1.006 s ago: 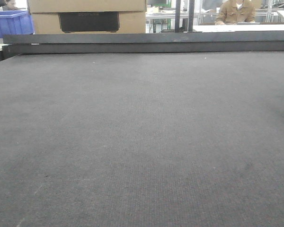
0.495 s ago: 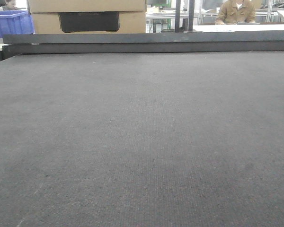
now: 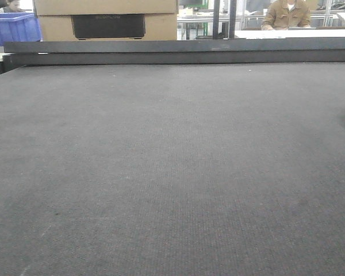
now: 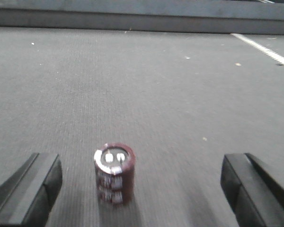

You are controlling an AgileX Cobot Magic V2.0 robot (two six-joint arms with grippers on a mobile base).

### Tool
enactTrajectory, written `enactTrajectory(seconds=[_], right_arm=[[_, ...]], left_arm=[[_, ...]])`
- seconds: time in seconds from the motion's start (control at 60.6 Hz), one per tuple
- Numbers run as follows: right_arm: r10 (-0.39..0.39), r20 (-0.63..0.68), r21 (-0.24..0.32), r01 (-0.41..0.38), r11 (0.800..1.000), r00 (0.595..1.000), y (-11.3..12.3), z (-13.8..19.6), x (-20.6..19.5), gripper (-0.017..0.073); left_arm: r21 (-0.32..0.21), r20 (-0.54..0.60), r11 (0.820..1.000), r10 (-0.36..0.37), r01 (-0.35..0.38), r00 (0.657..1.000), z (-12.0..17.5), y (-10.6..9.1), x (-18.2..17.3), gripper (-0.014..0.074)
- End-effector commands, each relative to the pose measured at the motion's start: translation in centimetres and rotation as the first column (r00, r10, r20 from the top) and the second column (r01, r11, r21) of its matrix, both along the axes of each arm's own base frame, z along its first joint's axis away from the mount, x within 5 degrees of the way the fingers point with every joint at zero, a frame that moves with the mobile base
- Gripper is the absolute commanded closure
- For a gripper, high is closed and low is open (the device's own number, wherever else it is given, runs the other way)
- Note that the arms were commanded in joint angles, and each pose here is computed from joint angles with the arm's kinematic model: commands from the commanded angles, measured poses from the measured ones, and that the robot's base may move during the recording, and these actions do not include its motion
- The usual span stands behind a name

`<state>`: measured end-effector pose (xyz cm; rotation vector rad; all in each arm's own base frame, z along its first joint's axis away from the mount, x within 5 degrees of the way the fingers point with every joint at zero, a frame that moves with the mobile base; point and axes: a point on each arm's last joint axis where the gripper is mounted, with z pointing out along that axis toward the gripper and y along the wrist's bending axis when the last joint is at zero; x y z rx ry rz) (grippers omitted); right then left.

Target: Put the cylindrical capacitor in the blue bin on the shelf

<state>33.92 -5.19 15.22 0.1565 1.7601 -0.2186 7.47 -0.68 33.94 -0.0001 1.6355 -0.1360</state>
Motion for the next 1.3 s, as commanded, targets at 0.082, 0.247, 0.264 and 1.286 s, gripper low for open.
enactTrajectory(seconds=[0.082,0.247,0.264,1.286], right_arm=[[0.009,-0.023,0.003,-0.009,1.000,1.000,-0.4,-1.2,2.4,-0.0009],[0.011,-0.055,0.010,-0.010,1.000,0.998,-0.5,-2.6,3.6,-0.0009],[0.011,-0.061,0.011,-0.010,1.000,0.998,-0.5,-2.7,3.6,-0.0009],[0.118,0.069,-0.039,-0.115,0.993,0.991,1.7,15.0,-2.9,0.0721]], left_arm=[[-0.005,0.017,1.000,-0.006,0.006,1.000,0.3,-0.1,0.0,-0.0008],[-0.005,0.017,1.000,-0.006,0.006,1.000,0.3,-0.1,0.0,-0.0008],[-0.005,0.017,1.000,-0.006,0.006,1.000,0.3,-0.1,0.0,-0.0008],[0.028,-0.135,1.000,-0.001,0.004,0.991,-2.8,-0.1,1.4,-0.0008]])
